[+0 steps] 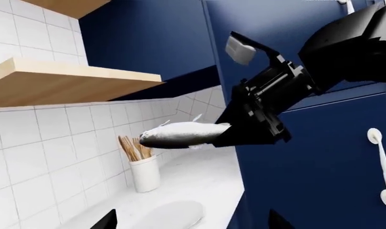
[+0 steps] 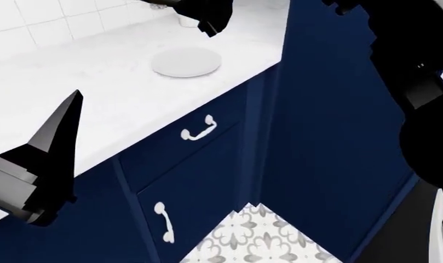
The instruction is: Pick the fish from the top rack in the oven and place it on the plate on the counter.
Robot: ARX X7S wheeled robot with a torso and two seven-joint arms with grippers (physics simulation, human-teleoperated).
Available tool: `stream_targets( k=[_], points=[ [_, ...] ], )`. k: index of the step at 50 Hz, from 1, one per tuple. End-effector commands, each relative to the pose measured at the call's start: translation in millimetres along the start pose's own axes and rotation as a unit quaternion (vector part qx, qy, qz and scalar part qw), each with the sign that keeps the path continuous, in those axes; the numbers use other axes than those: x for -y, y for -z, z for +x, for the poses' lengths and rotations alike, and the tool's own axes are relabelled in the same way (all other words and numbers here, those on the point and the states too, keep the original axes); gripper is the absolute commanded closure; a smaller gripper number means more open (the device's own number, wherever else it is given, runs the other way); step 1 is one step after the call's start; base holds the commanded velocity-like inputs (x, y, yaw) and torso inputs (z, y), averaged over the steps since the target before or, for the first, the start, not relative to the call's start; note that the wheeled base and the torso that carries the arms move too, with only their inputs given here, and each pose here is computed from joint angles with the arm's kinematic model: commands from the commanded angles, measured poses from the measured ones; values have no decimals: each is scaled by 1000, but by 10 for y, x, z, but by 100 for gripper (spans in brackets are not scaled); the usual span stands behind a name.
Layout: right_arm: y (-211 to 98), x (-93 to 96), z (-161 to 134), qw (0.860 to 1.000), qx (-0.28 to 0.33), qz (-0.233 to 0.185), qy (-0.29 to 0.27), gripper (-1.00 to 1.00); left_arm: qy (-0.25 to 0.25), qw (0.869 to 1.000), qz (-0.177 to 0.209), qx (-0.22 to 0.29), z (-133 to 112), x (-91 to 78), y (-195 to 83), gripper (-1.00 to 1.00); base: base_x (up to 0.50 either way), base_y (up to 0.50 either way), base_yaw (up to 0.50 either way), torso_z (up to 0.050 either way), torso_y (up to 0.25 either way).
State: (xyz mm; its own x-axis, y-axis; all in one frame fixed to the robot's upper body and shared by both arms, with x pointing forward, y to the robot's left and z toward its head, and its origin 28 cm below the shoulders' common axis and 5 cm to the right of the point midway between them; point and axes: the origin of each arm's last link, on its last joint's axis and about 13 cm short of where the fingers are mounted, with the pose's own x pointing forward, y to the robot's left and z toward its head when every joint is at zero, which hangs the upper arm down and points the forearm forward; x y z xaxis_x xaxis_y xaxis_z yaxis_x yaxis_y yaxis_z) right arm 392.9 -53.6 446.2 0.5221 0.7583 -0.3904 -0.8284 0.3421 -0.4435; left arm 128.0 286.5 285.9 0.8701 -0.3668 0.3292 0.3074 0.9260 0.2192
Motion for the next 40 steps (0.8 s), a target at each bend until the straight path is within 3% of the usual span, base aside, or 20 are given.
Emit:
stream_targets(
  k=[1, 11, 13, 40],
  points=[
    [-21, 2, -17, 1000, 9, 4, 3, 100, 1, 1000, -1, -1, -4, 4, 5, -100, -6, -5, 500, 10, 0],
    [-30, 6, -42, 999, 26, 24, 14, 100, 3, 1000, -1, -2, -1, 6, 11, -100, -40, 38, 50, 0, 0],
    [-32, 0, -49, 998, 42, 45, 26, 100, 3, 1000, -2, -2, 6, 8, 2, -100, 0, 0, 0, 0, 0],
    [-21, 23, -81, 997, 43, 47, 39, 100, 7, 1000, 0, -3, 19, 28, -24, -100, 53, 51, 0, 0, 0]
  ],
)
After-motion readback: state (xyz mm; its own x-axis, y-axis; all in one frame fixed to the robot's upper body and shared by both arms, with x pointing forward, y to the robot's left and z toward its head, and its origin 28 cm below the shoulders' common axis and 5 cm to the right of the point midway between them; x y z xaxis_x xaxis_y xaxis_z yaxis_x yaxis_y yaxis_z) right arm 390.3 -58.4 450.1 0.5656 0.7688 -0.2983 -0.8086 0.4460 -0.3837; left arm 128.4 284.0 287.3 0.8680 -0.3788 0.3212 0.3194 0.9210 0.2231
